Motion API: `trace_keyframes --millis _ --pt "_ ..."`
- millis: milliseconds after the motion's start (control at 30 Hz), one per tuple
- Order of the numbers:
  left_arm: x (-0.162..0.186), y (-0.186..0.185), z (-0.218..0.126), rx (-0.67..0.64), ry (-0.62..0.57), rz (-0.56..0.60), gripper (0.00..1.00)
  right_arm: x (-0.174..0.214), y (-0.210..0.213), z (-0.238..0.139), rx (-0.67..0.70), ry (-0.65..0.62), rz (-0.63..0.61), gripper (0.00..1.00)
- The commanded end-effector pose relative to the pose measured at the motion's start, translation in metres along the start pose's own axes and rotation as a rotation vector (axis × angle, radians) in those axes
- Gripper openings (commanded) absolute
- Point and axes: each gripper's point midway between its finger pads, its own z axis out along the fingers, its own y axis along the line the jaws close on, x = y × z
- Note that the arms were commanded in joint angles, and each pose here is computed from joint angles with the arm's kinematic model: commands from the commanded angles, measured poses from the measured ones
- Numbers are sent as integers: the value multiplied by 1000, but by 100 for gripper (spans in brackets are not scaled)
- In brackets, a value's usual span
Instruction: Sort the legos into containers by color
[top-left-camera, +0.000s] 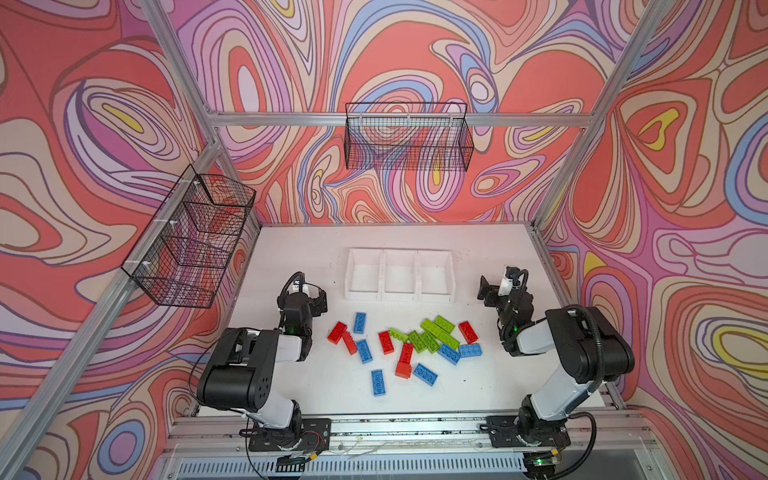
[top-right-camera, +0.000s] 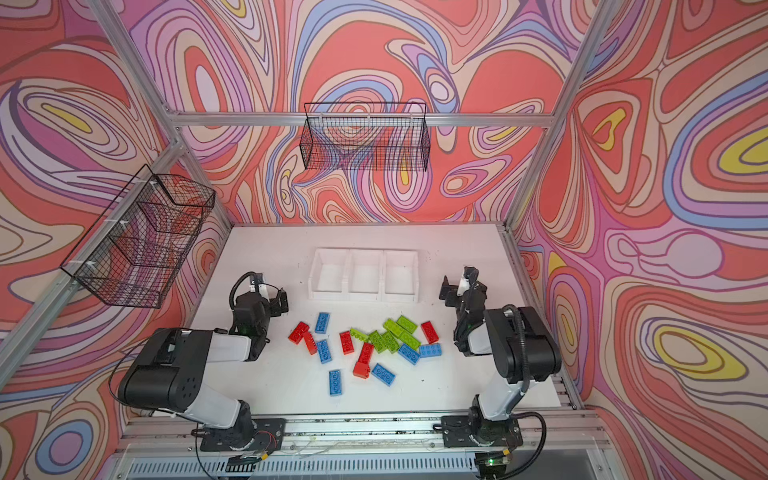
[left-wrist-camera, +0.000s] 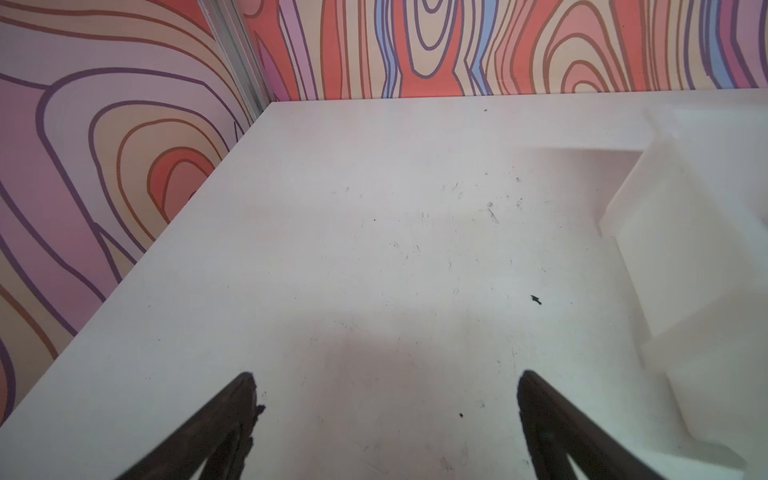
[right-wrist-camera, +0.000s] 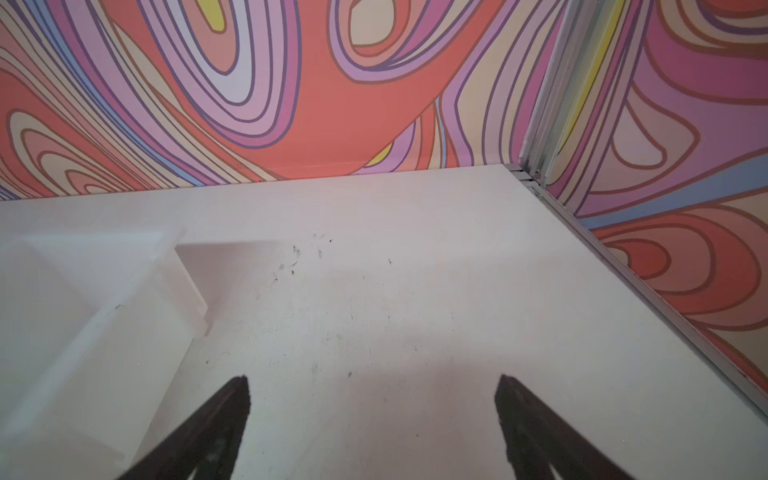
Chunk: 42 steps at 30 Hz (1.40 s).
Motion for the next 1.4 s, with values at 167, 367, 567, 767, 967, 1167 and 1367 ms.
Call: trace_keyframes --millis 167,367,567,767,967,1167,1367 --pt "-8 1 1 1 -29 1 100 -4 1 2 -5 -9 -15 98" --pt "-8 1 1 3 -28 1 100 -4 1 2 -5 -9 -15 98" --pt "-8 0 2 4 -25 2 100 -4 1 2 -7 -10 -15 98" --pt "-8 0 2 4 -26 3 100 -4 1 3 -7 -10 -15 98" --pt "-8 0 2 4 -26 2 100 -4 2 3 -10 -8 -15 98" --pt "-8 0 2 4 -24 3 99 -2 2 3 -14 -2 -8 96" --pt "-24 5 -2 -22 -14 -1 88 -6 -1 2 6 -13 -7 82"
